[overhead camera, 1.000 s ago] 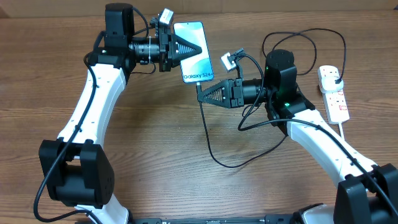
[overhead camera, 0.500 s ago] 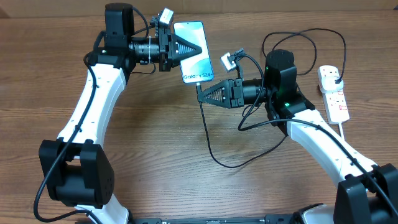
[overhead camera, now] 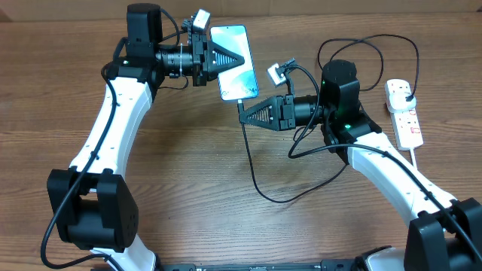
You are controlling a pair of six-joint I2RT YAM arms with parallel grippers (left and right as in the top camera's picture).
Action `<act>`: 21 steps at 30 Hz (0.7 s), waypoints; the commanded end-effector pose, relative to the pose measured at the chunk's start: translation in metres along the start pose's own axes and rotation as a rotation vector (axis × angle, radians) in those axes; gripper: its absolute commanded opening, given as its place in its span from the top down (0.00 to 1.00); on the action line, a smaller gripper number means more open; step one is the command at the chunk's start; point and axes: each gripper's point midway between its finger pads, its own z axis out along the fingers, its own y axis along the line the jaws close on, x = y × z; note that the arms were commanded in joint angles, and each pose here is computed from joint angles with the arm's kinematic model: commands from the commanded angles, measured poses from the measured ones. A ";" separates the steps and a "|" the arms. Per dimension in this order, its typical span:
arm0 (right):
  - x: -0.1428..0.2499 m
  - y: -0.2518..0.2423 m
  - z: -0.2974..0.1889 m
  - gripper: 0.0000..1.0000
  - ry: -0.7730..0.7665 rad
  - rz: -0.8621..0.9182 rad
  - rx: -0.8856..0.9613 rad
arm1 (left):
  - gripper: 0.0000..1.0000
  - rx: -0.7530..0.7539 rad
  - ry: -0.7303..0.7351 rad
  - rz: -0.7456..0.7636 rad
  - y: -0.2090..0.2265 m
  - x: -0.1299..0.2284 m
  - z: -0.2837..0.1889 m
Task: Plug charger to phone and switch on socket
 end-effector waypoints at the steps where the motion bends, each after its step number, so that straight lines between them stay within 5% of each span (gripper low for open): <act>1: -0.010 0.006 -0.006 0.96 -0.031 -0.027 0.006 | 0.96 0.044 0.038 0.070 -0.019 0.009 -0.002; 21: -0.011 0.004 -0.011 0.96 -0.036 0.012 0.011 | 0.96 0.038 0.028 0.003 -0.018 0.006 -0.004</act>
